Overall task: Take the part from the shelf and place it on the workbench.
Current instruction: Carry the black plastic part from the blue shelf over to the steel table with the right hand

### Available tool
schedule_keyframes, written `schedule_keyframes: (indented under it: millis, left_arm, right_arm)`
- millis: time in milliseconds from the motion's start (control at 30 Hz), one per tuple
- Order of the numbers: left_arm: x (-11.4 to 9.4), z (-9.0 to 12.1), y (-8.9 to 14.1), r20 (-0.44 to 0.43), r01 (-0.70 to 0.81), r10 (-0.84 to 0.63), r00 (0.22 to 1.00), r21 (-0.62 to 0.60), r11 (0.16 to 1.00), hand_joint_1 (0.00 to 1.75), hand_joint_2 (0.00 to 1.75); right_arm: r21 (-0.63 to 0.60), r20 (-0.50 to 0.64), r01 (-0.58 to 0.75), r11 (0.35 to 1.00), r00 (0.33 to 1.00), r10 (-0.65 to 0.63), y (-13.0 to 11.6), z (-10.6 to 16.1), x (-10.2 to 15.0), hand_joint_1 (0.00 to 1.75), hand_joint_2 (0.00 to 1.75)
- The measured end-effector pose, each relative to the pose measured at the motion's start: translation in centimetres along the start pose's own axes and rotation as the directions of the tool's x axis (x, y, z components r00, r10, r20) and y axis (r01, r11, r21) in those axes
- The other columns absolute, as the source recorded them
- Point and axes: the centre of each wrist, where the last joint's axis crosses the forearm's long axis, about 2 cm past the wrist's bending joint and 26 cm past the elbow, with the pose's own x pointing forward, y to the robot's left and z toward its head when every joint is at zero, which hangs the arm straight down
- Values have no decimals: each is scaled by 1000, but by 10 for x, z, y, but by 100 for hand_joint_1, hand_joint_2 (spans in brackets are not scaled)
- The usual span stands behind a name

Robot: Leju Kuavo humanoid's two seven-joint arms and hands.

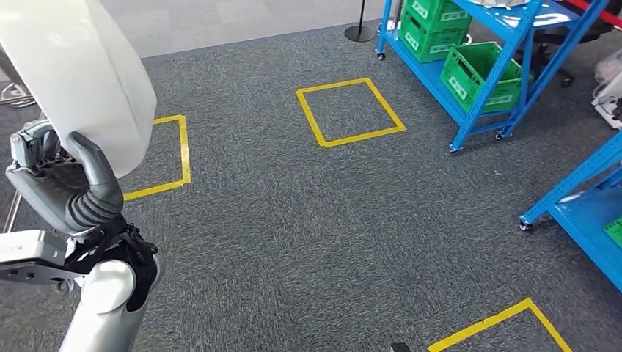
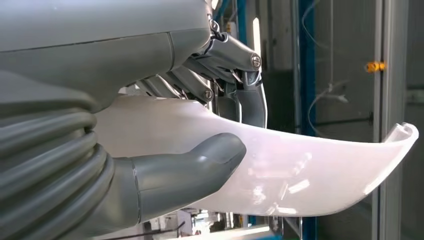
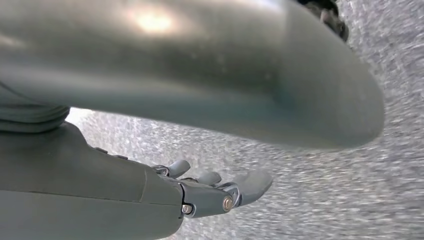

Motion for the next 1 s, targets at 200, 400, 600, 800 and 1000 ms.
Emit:
schedule_keyframes:
  millis: [200,400,600,800,1000]
  left_arm:
    - [3,5,1,5,15,-15,1000,-12,1000,175,175]
    - [5,5,14,24,62,-63,998,13,998,175,175]
    - [3,7,22,16,87,-88,996,27,996,175,175]
    - [4,7,21,19,90,-91,996,26,996,175,175]
    - [4,5,21,24,91,-92,995,34,995,175,175]
  right_arm:
    - [-1,-2,3,1000,1000,-3,-1,0,-4,0,0]
    - [0,-19,5,1000,1000,-5,1,0,-5,0,0]
    - [3,-25,7,1000,1000,-7,3,0,-6,0,0]
    - [3,-6,10,1000,1000,-10,4,0,-4,0,0]
    - [4,-1,11,1000,1000,-11,6,0,-2,0,0]
